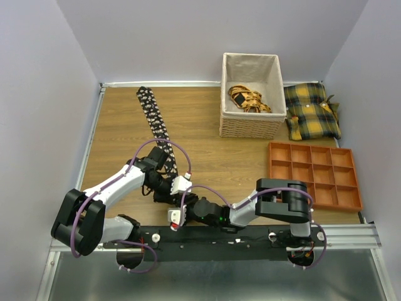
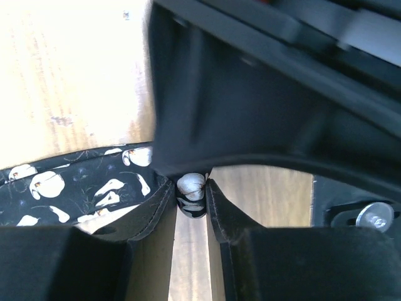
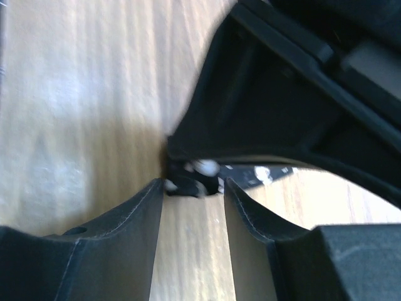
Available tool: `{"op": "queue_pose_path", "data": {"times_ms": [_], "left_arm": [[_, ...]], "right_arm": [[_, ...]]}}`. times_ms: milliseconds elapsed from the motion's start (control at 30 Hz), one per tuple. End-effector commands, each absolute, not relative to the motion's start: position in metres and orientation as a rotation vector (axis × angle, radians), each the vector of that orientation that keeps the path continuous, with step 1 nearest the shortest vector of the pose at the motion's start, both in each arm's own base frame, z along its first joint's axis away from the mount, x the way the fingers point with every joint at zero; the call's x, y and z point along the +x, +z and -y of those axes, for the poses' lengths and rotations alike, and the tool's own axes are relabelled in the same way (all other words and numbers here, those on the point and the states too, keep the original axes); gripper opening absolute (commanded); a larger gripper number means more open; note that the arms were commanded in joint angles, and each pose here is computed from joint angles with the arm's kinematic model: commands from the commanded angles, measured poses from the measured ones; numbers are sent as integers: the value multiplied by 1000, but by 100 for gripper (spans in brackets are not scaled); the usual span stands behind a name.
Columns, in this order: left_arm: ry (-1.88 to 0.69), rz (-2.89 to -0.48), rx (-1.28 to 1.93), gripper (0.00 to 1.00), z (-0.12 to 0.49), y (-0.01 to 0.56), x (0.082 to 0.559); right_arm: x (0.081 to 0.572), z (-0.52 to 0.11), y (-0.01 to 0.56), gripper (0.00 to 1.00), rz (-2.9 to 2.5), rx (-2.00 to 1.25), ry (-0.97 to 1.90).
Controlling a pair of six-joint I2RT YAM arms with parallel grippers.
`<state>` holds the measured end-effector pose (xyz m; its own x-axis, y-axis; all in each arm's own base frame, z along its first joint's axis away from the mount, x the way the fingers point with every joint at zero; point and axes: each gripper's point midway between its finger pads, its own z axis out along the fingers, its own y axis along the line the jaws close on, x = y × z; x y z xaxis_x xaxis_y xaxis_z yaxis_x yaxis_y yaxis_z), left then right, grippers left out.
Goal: Roll the ties
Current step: Roll the tie at the center of the board.
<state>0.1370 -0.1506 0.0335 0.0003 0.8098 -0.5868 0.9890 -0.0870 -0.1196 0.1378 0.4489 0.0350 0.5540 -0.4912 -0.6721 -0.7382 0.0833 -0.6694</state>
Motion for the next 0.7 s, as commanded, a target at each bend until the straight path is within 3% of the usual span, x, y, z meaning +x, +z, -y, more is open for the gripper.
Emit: {"op": "queue_pose_path", "data": {"times_ms": [0,400,667], "left_arm": [[-845,-1847,1949,31,156,38,127],[-843,-1843,1941,31,157,39,128],[-861,-1827,1929,31,161,42,128]], "right_arm": [[152,-429,25,52,-1158,-1570,176],[144,-439,22,52,-1133,-1603,236],[133,-445,8,42,-1181,-1656,307]]}}
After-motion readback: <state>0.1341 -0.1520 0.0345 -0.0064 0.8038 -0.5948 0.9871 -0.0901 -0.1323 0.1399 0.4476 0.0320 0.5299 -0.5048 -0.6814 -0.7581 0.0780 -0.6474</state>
